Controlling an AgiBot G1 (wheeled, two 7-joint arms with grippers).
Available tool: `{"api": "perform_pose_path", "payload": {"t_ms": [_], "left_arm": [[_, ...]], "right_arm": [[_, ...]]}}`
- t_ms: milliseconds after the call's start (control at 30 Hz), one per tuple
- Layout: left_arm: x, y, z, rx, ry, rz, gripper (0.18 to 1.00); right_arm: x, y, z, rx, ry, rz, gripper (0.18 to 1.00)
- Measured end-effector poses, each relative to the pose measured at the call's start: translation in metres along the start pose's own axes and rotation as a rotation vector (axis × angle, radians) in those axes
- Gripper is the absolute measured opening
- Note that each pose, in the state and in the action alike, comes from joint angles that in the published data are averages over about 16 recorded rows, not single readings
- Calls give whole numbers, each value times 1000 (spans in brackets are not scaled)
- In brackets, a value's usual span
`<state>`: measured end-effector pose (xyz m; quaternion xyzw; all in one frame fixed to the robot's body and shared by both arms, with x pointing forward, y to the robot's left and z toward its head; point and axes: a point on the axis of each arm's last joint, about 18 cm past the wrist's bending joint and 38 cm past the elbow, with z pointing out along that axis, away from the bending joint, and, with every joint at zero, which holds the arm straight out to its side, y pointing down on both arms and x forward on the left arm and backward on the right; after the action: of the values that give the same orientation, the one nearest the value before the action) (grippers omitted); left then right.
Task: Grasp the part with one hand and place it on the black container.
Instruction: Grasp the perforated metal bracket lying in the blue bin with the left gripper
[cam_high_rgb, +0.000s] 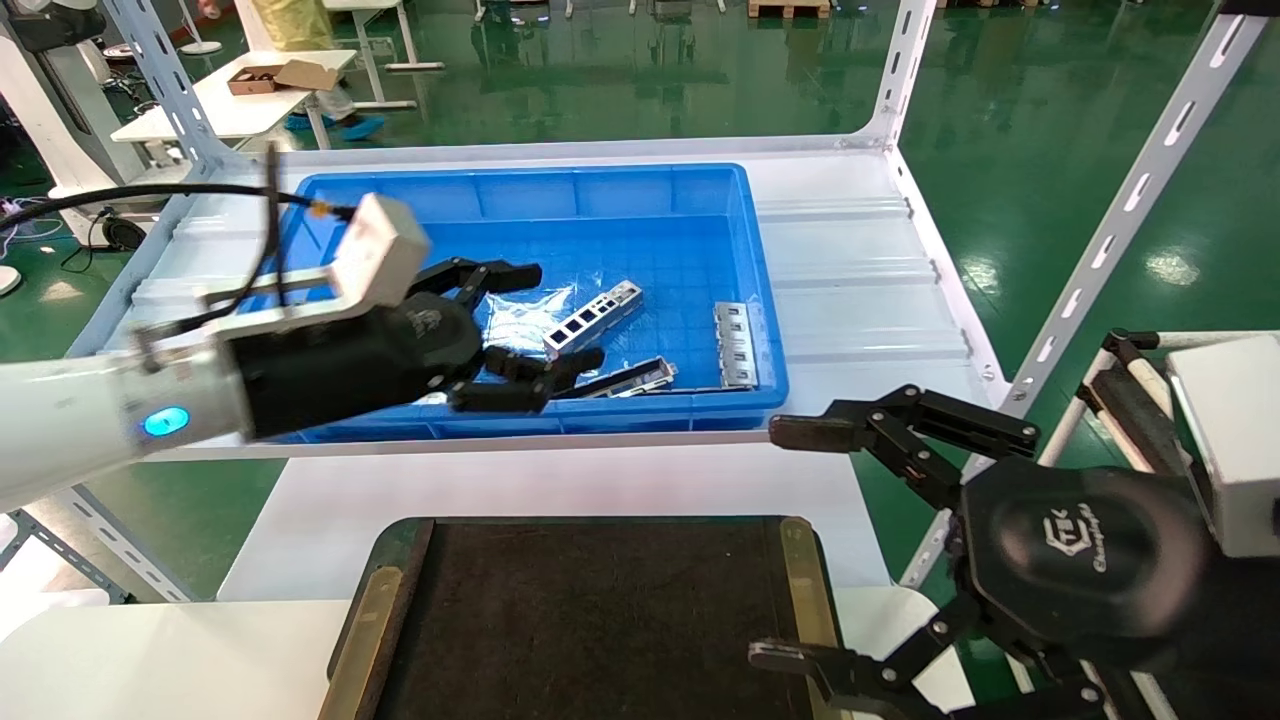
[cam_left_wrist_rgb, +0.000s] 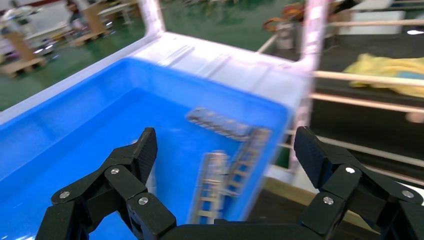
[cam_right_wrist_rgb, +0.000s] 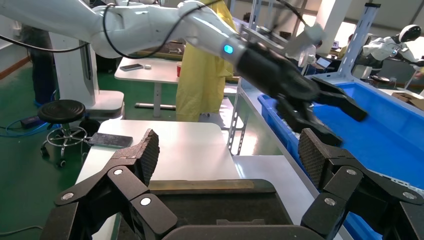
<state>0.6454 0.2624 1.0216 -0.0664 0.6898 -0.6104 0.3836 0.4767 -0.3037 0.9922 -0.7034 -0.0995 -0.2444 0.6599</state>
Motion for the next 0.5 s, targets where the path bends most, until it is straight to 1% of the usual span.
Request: {"api": "perform_pose_path", "payload": {"t_ms": [233,500], "left_arm": [[-27,15,40,-53,-106,-28,1000],[-47,37,69,-127,-200,-60,1000]], "right_arm": [[0,0,0,0,0,0,1001],[0,0,0,0,0,0,1001]]}}
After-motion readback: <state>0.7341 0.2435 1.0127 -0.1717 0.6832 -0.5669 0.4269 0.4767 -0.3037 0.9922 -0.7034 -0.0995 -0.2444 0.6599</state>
